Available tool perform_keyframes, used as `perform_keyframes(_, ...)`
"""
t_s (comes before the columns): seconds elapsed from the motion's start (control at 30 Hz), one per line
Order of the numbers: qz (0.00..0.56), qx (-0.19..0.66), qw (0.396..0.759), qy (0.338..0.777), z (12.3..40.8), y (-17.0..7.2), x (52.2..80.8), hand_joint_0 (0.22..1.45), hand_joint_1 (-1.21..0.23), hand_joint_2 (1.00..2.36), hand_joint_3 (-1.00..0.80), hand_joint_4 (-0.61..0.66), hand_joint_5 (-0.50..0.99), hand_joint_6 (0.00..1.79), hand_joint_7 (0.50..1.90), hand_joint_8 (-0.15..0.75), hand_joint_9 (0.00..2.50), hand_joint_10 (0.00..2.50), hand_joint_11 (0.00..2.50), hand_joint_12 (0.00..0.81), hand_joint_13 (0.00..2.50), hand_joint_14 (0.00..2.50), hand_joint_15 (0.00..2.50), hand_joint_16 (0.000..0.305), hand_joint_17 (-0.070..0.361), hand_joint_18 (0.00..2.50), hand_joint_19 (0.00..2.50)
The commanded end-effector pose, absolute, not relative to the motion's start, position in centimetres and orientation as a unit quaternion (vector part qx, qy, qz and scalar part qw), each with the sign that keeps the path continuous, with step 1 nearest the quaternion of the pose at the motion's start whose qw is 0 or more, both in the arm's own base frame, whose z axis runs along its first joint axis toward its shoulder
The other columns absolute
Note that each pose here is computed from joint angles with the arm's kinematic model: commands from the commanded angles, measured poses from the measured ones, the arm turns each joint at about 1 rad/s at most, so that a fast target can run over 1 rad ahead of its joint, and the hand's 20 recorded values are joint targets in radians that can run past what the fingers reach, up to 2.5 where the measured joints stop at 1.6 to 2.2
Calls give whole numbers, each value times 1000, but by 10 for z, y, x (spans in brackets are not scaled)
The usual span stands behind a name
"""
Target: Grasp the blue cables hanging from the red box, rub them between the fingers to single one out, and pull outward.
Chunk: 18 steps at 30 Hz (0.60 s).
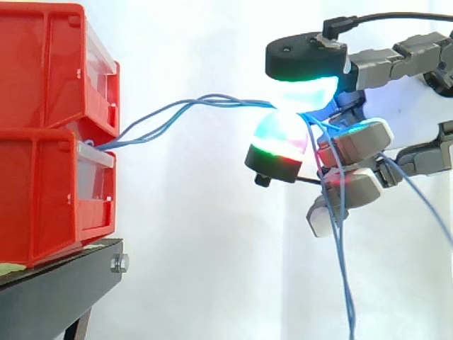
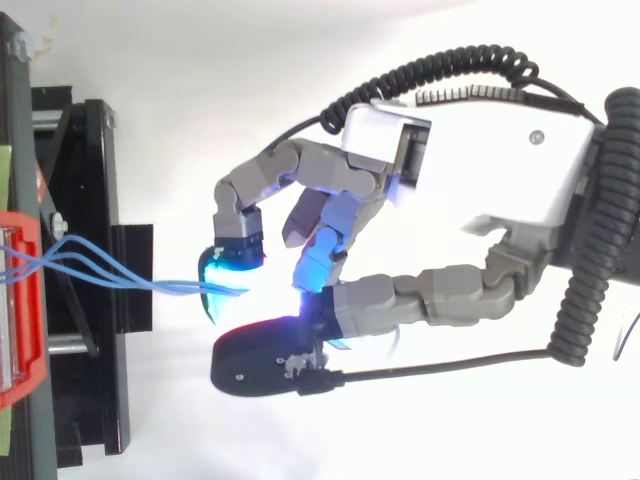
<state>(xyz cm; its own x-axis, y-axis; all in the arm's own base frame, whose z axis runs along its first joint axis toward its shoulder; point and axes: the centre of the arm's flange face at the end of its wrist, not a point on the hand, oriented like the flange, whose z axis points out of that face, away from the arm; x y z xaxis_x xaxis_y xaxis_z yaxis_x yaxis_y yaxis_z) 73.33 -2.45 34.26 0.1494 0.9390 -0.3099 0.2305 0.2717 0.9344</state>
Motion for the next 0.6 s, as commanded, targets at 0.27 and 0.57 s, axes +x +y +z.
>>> perform_keyframes(0.27, 314, 508, 563, 571, 347, -26, 735, 493, -743, 1000, -500, 114, -146, 804, 1032, 277, 1281, 30, 1293, 402, 1069, 34, 1030, 55, 125, 557, 609)
perform_keyframes(0.57, 314, 509, 564, 569, 349, -28, 734, 437, -555, 1000, -500, 83, -80, 558, 1342, 290, 1168, 29, 839, 420, 853, 24, 650, 60, 136, 548, 539)
